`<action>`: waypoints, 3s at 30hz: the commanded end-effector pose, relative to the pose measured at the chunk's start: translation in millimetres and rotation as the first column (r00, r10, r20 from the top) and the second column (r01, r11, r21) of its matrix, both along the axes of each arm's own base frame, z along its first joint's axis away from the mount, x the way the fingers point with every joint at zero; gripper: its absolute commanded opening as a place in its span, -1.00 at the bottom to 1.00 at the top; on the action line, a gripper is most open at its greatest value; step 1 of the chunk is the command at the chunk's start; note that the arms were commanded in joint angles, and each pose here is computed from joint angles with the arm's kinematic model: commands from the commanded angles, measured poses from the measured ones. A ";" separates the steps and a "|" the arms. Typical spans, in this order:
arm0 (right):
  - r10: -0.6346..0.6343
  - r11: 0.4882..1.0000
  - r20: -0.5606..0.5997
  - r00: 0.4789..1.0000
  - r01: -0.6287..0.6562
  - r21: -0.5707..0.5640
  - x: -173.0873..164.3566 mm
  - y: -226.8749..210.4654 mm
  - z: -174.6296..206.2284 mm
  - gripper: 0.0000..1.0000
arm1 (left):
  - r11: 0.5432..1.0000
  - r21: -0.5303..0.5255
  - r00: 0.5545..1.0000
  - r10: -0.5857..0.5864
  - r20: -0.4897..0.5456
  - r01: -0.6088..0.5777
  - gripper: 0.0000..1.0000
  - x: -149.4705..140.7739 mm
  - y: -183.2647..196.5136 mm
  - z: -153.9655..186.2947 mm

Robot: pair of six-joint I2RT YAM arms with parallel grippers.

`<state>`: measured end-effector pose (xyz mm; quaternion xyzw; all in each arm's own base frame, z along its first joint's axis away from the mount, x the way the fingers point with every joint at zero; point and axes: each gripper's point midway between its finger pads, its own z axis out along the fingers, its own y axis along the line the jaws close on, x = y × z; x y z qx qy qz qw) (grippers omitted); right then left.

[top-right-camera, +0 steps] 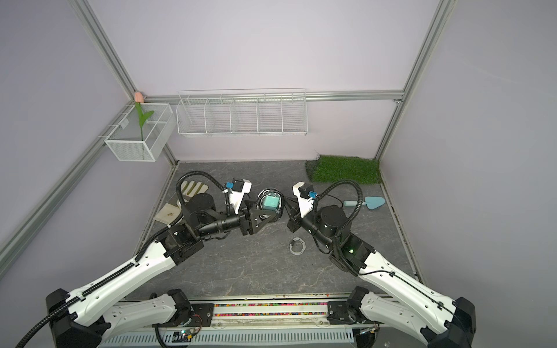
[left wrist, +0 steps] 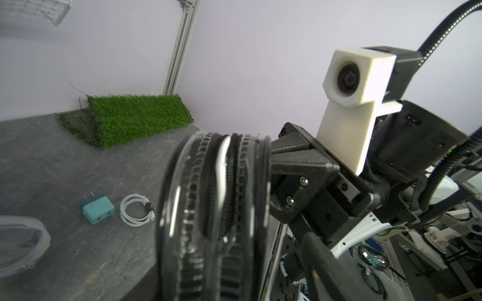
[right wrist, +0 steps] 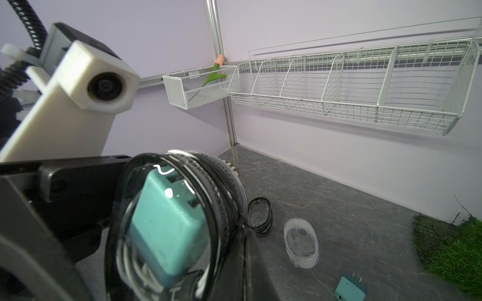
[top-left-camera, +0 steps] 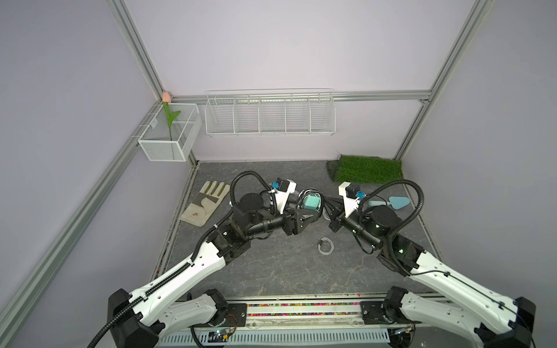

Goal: Pack away charging kits
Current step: Adjust the storage bag, then zip the zipper on the storage bag.

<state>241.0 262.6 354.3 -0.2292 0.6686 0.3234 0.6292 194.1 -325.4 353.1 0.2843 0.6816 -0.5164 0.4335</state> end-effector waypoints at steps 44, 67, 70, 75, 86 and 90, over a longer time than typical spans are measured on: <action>-0.113 0.958 -0.033 0.993 0.118 0.261 -3.2 7.3 27.9 -0.88 | 0.960 -0.268 0.996 0.085 0.025 -0.075 -0.93 16.2 3.4 45.0; 0.030 0.910 0.381 0.924 0.132 -0.393 -19.7 -22.9 20.4 -0.88 | 0.986 0.107 0.986 -0.115 -0.124 0.129 -1.00 -33.0 11.3 -26.2; 0.064 0.912 0.377 0.924 0.099 -0.398 -21.4 -23.0 25.9 -0.88 | 0.980 0.125 0.982 -0.137 -0.132 0.154 -1.00 -35.4 9.7 -33.9; 0.193 0.879 0.365 0.911 0.005 -0.477 -28.4 -5.8 16.8 -0.87 | 0.957 0.188 0.967 -0.188 -0.174 0.220 -1.00 -38.2 1.5 -53.7; 0.246 0.859 0.485 0.839 0.044 -0.511 -19.2 -9.9 17.7 -0.87 | 0.915 0.301 0.956 -0.211 -0.204 0.267 -1.00 -39.6 1.1 -88.8; 0.291 0.845 0.454 0.842 -0.004 -0.535 -17.4 -9.4 13.6 -0.87 | 0.898 0.334 0.950 -0.222 -0.219 0.286 -1.00 -36.2 -3.5 -99.6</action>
